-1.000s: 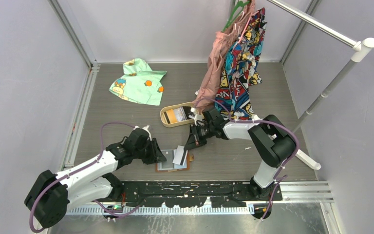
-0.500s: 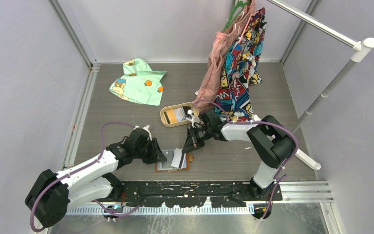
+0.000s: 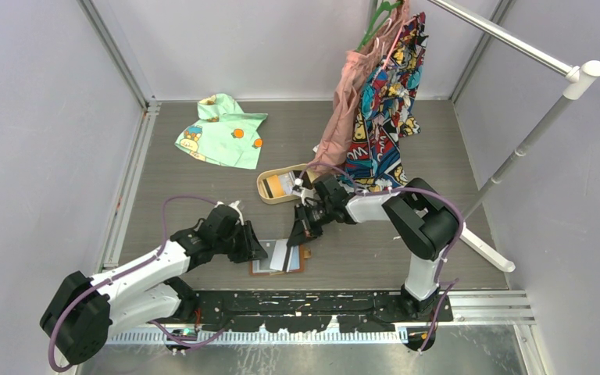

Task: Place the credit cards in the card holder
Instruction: Insert the credit card into the card holder.

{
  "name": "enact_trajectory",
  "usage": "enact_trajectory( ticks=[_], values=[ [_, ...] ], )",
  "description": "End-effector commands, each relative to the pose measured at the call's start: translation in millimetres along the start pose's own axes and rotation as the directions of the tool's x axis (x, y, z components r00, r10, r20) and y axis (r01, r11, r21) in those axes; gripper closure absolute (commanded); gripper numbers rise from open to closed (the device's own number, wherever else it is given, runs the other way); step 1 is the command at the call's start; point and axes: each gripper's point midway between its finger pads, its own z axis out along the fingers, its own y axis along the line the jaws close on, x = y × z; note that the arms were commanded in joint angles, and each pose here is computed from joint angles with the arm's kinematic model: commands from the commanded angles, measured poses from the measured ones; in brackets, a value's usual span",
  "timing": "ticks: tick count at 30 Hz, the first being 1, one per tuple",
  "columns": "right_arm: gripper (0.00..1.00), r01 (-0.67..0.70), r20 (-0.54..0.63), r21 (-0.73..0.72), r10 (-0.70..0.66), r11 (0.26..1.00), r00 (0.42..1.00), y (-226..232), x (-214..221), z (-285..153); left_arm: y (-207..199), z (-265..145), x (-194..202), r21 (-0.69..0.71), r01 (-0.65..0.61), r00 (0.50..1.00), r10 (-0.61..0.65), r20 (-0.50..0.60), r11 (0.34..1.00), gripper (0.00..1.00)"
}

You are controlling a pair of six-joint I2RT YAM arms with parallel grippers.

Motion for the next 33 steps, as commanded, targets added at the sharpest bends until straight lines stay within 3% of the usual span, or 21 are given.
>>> enact_trajectory(
  ticks=[1, 13, 33],
  values=[
    [0.99, 0.037, -0.01, 0.008, -0.037, 0.999, 0.999, 6, -7, 8, 11, 3, 3, -0.033, -0.022, 1.0, 0.022, -0.006, 0.999, 0.7],
    [0.99, 0.012, -0.097, 0.061, -0.006, 0.998, 0.995, -1, 11, 10, 12, 3, 1, -0.041, -0.027, 1.0, 0.027, 0.001, 0.999, 0.7],
    [0.98, 0.003, -0.12, 0.05, 0.003, 0.999, 0.993, 8, 7, 27, 12, 8, 2, -0.043, -0.038, 0.999, 0.037, -0.02, 0.998, 0.69]
  ],
)
